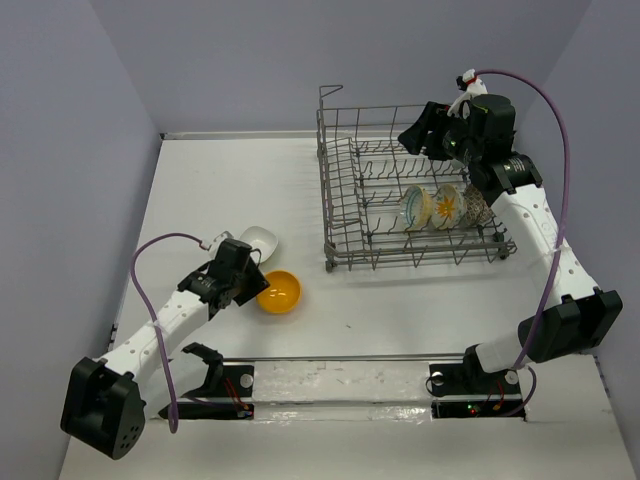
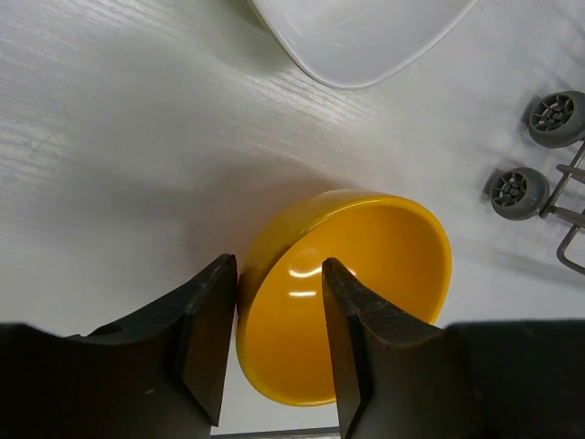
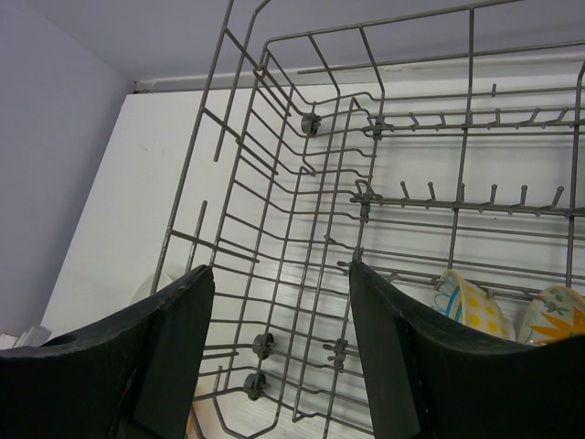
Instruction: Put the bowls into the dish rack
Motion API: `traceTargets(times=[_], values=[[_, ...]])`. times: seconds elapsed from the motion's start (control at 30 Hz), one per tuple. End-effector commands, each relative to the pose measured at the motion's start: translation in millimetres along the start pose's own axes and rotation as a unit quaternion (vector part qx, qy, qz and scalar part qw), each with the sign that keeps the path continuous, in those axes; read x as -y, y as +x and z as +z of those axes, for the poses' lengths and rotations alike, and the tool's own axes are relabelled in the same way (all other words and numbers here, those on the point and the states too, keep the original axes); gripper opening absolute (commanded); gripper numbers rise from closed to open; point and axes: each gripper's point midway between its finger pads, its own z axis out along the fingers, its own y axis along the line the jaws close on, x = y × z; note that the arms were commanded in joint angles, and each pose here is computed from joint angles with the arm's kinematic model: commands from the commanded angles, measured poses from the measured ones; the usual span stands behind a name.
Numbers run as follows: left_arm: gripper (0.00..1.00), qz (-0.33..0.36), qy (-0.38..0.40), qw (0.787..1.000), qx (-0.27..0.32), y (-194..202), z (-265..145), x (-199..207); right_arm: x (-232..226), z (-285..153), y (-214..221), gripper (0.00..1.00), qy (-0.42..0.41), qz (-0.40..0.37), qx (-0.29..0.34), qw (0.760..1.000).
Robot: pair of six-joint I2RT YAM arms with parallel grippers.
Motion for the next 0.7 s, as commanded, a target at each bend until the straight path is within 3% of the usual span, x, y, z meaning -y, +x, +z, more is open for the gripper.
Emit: traceTargets(times=[0.0,0.53,0.63,0.67], values=[[0.50,-0.002,0.008,1.000,-0.001,2.9,0.2,4.2,-12.6,-3.7,-13.6,0.66,-0.021,-0.013,0.022,0.999],[0.39,0.007,0.010,1.000,-0.026,24.4,9.2,0.3,-12.2,-2.1,-10.9,0.66,-0.022,-0.014,0.016,1.000],[0.26,0.009,0.013,1.000,-0.025,23.8,8.5,1.7,-12.8,-2.7,-11.2,0.66,-0.023,-0.013,0.017,1.000],[0.11,0.009,0.016,1.000,-0.024,22.7,7.6,3.7,-12.3,-2.2,-10.5,0.66,-0.022,-0.013,0.015,1.000]])
